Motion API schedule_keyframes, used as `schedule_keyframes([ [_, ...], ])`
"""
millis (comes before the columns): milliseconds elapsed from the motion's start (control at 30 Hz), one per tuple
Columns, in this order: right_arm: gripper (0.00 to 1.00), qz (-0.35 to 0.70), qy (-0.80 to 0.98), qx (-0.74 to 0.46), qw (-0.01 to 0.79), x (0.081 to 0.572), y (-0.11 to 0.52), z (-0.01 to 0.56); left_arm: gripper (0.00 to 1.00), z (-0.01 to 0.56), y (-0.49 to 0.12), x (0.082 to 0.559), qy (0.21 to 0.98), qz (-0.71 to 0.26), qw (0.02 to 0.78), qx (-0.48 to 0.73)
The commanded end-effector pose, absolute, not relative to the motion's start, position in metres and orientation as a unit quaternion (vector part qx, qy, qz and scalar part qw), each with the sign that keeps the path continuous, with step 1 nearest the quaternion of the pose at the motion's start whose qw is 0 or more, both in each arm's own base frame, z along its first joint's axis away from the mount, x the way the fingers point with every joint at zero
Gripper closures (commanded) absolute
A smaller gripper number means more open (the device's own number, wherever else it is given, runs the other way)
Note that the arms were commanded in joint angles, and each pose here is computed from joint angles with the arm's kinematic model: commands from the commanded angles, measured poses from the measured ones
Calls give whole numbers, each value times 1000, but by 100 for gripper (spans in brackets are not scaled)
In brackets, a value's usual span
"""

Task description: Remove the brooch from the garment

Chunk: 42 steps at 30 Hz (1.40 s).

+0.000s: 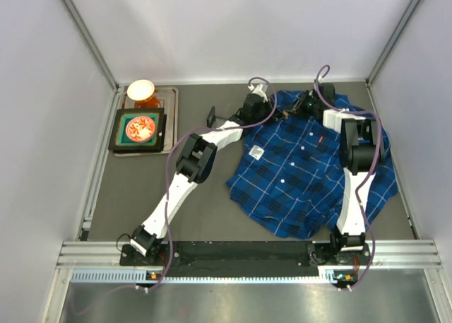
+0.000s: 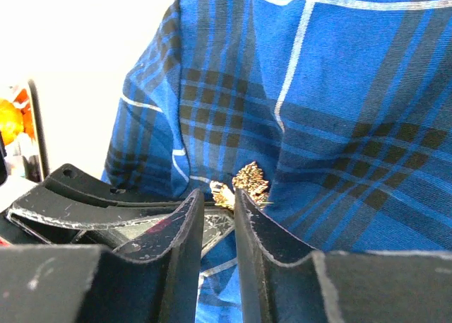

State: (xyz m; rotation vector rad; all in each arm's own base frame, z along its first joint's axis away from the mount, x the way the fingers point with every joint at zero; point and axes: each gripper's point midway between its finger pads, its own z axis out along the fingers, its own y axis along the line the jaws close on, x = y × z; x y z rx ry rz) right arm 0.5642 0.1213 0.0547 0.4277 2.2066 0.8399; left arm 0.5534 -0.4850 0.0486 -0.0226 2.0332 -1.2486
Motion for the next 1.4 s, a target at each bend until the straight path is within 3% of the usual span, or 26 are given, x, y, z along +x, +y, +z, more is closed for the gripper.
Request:
schedule_keyframes([
  [0, 71, 369, 836, 166, 371, 561, 131, 104, 100, 115, -485, 557, 764, -449, 456, 76],
  [300, 45, 314, 843, 203, 386, 556, 111, 114, 100, 121, -494, 550, 760, -394, 500, 134],
  [400, 45, 298, 852, 194, 384, 558, 109, 112, 100, 122, -496, 548, 758, -378, 510, 150],
  [633, 59, 271, 861, 176, 393, 568, 108, 103, 100, 124, -505, 541, 746, -354, 532, 189],
  [1367, 58, 225, 887, 171, 366, 571, 112, 74, 100, 121, -509, 538, 734, -282, 570, 238],
])
